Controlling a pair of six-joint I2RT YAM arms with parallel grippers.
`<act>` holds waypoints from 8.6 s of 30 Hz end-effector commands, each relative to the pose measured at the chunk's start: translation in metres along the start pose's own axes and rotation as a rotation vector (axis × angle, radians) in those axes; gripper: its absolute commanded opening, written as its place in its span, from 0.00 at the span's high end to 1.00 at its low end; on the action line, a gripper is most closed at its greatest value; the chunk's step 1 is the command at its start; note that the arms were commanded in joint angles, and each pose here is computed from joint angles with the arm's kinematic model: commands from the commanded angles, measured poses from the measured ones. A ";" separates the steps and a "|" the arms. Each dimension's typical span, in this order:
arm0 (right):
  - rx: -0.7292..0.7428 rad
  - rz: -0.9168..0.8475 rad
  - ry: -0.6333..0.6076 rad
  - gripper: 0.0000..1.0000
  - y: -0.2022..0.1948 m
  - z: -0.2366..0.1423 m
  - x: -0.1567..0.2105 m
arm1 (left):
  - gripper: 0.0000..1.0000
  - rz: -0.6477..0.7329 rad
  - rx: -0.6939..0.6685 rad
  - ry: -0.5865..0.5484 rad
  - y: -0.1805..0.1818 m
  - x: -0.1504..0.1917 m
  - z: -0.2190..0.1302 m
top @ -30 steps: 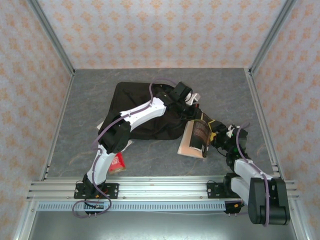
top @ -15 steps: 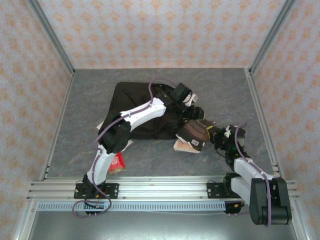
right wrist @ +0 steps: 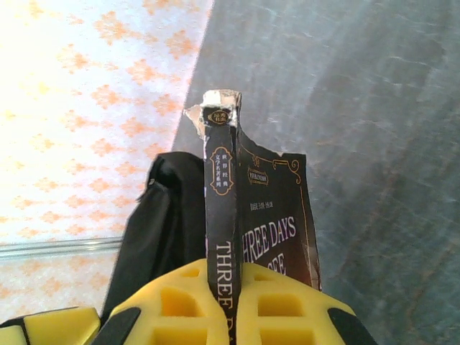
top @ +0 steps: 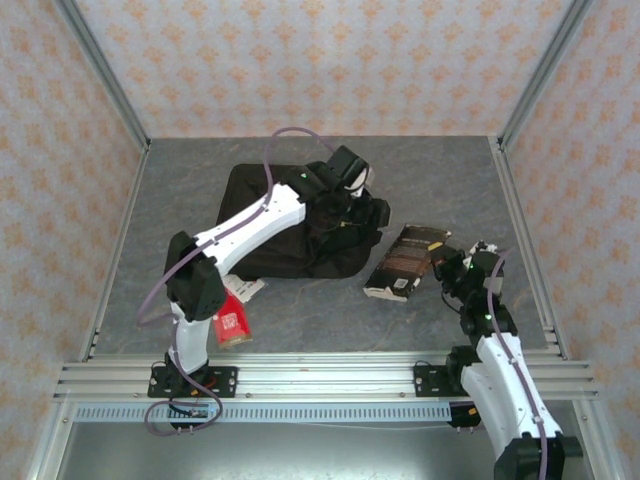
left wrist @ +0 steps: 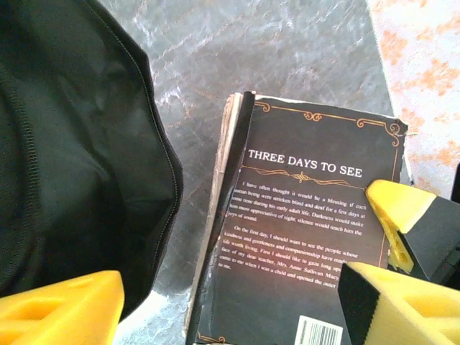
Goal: Pack books, pencil case, and school supplies into a backpack
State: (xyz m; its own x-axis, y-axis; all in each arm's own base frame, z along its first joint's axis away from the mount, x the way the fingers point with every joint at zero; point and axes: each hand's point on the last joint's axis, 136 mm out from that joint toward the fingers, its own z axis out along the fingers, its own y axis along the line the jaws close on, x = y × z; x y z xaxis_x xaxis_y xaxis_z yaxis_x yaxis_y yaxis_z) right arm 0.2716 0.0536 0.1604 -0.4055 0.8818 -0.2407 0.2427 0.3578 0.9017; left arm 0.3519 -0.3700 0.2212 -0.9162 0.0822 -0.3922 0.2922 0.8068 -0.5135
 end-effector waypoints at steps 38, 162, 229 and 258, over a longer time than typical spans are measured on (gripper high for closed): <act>-0.678 -0.027 0.298 1.00 0.256 -0.062 0.007 | 0.25 -0.170 0.999 -0.202 -0.102 -0.042 -0.181; 0.322 -0.529 -0.227 1.00 0.079 -0.061 -0.023 | 0.57 0.514 -0.709 0.050 0.063 0.005 -0.005; -0.257 -0.132 0.681 1.00 0.191 0.144 0.209 | 1.00 0.057 -0.316 -0.471 0.059 -0.045 -0.184; -0.351 0.142 -0.074 0.36 0.163 0.274 0.119 | 1.00 0.352 -0.197 -0.248 -0.037 -0.046 -0.109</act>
State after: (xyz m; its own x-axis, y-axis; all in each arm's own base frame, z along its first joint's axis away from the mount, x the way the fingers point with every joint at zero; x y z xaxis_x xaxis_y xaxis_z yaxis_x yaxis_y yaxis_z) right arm 0.4889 0.3352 0.1341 -0.4723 0.8614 -0.1872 0.0754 0.2510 0.9650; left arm 0.3860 -0.2902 0.2873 -0.7606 0.2259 -0.6087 0.3270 0.9432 -0.0585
